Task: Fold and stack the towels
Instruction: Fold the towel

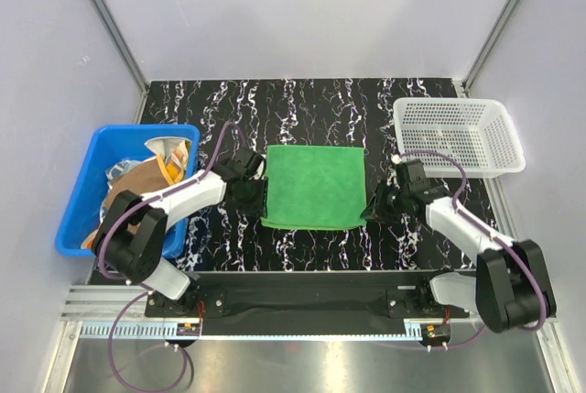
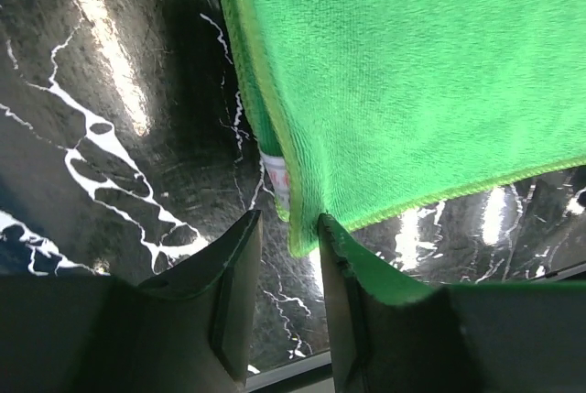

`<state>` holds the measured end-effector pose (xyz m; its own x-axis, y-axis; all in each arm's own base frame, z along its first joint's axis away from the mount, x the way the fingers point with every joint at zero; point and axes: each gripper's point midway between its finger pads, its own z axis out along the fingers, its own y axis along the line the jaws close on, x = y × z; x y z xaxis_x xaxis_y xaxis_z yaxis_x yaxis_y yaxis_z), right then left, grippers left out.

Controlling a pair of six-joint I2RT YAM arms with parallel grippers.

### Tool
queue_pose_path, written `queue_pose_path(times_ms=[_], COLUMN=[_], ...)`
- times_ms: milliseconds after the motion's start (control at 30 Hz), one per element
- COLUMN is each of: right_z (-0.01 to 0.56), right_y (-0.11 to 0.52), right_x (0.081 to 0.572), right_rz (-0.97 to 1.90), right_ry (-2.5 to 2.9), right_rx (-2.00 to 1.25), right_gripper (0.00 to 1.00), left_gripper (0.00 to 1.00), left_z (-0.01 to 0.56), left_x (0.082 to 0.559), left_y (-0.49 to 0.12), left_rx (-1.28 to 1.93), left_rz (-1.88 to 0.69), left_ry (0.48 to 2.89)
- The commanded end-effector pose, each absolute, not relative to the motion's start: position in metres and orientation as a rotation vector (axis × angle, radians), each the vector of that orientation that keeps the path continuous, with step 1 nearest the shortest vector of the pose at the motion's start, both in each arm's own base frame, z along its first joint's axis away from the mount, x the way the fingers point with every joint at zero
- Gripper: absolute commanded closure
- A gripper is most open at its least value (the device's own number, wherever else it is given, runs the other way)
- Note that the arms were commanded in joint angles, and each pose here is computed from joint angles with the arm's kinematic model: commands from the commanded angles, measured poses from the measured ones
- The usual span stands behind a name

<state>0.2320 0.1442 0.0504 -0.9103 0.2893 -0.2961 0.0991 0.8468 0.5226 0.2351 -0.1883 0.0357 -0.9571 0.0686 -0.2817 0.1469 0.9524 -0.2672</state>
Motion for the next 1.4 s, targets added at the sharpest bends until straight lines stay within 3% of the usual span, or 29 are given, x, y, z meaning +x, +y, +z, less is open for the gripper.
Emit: queue_pose_path(times_ms=[0,200,400,600,667,867,1033,1200,1367], right_z=[0.067,0.081,0.072,0.031,0.028,0.036,0.057,0.076,0.050], right_y=[0.153,0.154,0.166,0.157,0.154,0.149,0.152,0.166,0.172], right_x=[0.224,0.233,0.246,0.228,0.226,0.224,0.225,0.235,0.232], right_rz=[0.812,0.809,0.848,0.743,0.725,0.684,0.688,0.754,0.733], right_ry=[2.622,2.583,2.593,2.708,2.710,2.702,2.677,2.624,2.713], right_rx=[0.281,0.280,0.288,0.357,0.372,0.359,0.319,0.251,0.247], right_gripper=[0.73,0.72,0.73,0.73,0.73,0.73,0.71,0.70,0.72], left_gripper=[0.65,0.63,0.64,0.70,0.75,0.76,0.71,0.64,0.65], left_z=[0.055,0.069,0.042,0.012,0.009,0.008,0.036,0.084,0.078], left_x=[0.245,0.259,0.253,0.232,0.230,0.222,0.224,0.255,0.269], left_y=[-0.189,-0.186,-0.193,-0.182,-0.176,-0.176,-0.181,-0.190,-0.205], left_rx=[0.123,0.086,0.065,0.008,-0.022,-0.039,-0.035,-0.009,-0.002], left_rz=[-0.393,-0.344,-0.384,-0.314,-0.279,-0.283,-0.318,-0.316,-0.349], left_ry=[2.747,2.695,2.759,2.842,2.845,2.853,2.814,2.700,2.708])
